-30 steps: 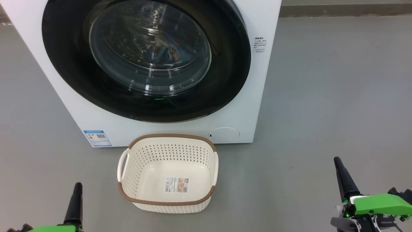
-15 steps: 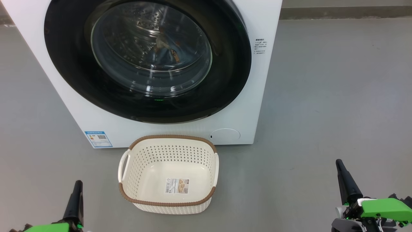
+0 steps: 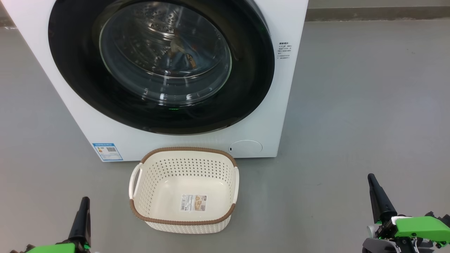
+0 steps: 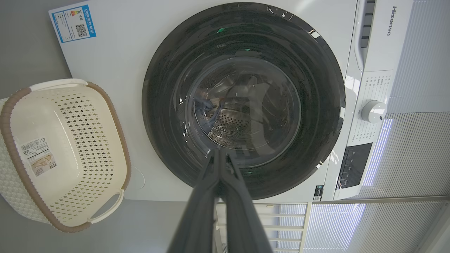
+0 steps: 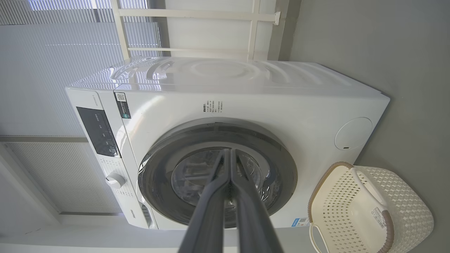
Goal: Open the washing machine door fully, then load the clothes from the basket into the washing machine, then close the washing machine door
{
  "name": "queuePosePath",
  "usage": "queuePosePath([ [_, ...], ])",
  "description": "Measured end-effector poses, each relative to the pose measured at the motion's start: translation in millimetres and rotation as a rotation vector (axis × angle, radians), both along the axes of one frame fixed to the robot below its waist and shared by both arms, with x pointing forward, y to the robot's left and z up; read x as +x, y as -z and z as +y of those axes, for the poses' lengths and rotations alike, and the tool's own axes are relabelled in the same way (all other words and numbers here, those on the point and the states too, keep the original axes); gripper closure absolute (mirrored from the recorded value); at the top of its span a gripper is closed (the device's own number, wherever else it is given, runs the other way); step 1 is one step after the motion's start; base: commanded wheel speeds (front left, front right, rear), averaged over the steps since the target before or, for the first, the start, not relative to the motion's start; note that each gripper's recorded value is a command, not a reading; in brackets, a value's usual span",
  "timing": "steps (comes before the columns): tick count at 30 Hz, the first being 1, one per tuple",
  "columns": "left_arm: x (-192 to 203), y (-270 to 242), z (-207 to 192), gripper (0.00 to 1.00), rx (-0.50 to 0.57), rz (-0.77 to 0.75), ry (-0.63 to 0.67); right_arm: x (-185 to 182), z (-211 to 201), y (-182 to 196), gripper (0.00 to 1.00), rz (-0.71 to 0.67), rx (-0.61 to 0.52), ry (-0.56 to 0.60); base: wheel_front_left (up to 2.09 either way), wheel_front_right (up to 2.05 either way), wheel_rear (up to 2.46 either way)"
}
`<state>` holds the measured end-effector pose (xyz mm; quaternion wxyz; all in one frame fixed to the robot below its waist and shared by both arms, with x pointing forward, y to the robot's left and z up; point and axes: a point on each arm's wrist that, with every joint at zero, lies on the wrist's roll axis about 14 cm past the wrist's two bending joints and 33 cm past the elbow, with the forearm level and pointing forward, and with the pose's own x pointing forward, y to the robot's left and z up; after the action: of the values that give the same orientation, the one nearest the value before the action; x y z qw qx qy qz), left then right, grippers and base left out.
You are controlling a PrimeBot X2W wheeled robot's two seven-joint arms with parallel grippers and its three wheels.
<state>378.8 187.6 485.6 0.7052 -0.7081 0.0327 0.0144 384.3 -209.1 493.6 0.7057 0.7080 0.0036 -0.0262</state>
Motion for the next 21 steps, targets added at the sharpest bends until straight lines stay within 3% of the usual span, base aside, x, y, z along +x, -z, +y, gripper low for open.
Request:
queuePosePath([
  [21, -0.1, 0.0, 0.6, 1.0, -0.003, 0.0, -0.003, 0.0, 0.0, 0.0, 1.0, 0.0, 0.0, 0.0, 0.0, 0.0, 0.0],
])
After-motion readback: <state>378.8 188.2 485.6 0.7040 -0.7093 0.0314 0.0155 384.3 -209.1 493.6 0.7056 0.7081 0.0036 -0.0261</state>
